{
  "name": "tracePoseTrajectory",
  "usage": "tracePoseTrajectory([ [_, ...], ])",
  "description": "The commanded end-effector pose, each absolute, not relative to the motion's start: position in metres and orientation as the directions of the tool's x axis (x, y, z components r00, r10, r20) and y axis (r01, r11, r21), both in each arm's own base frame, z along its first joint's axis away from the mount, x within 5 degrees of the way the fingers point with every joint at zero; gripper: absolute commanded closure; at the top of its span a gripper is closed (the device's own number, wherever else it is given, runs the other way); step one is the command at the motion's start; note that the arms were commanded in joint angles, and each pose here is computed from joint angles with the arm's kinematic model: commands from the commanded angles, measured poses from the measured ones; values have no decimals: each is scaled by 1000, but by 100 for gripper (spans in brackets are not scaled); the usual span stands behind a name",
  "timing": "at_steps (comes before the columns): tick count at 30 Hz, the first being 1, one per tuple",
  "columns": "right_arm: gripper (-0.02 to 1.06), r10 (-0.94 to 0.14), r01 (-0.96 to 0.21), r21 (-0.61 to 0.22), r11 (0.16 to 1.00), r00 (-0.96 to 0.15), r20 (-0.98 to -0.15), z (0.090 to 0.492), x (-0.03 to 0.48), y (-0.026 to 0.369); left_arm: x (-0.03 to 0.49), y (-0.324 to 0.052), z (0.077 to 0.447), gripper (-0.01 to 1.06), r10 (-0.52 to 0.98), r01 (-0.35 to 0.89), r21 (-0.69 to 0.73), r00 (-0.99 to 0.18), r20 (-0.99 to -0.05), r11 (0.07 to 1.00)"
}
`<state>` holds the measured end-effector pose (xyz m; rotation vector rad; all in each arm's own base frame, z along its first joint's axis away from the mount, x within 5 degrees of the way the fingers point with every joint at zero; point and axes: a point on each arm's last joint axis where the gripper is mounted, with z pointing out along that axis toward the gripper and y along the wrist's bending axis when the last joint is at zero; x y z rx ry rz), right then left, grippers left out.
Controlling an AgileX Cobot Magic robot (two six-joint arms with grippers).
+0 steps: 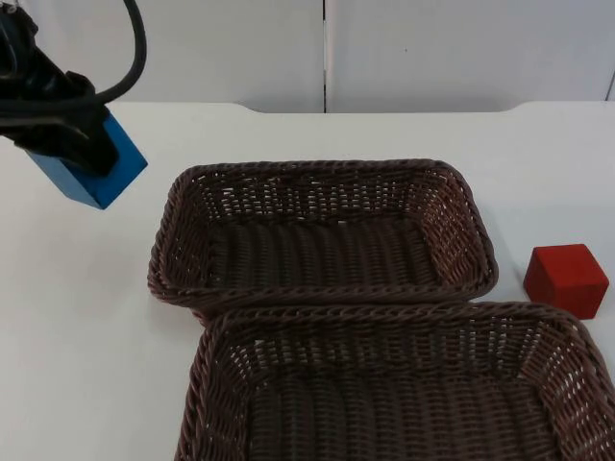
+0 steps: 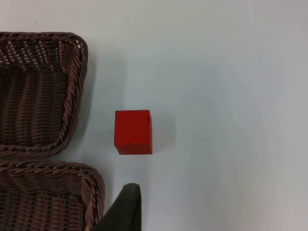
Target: Pick up one cube with the left hand and place it into the upper basket. Pick up one cube with the right hand and place it into the lower basket.
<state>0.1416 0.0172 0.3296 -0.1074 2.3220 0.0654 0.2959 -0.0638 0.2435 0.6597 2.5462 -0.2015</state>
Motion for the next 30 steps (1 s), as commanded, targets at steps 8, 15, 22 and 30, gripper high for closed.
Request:
tracePoseTrajectory([
  [8,-1,-64,-100,4,995,-667,-742,332,142,16,296,-64,248,105,386,473,-37,-759,-525,880],
  [15,-1,-64,-100,4,995,-667,-742,332,142,16,299,-66,250,105,342,449,-65,-759,-555,891],
  [22,-1,-64,-100,4,995,-667,-742,332,142,16,304,-88,239,105,385,500,-52,-724,-572,865],
  [30,-1,-64,-100,4,995,-667,-742,332,142,16,321,-128,217,105,443,566,-50,-695,-567,823],
])
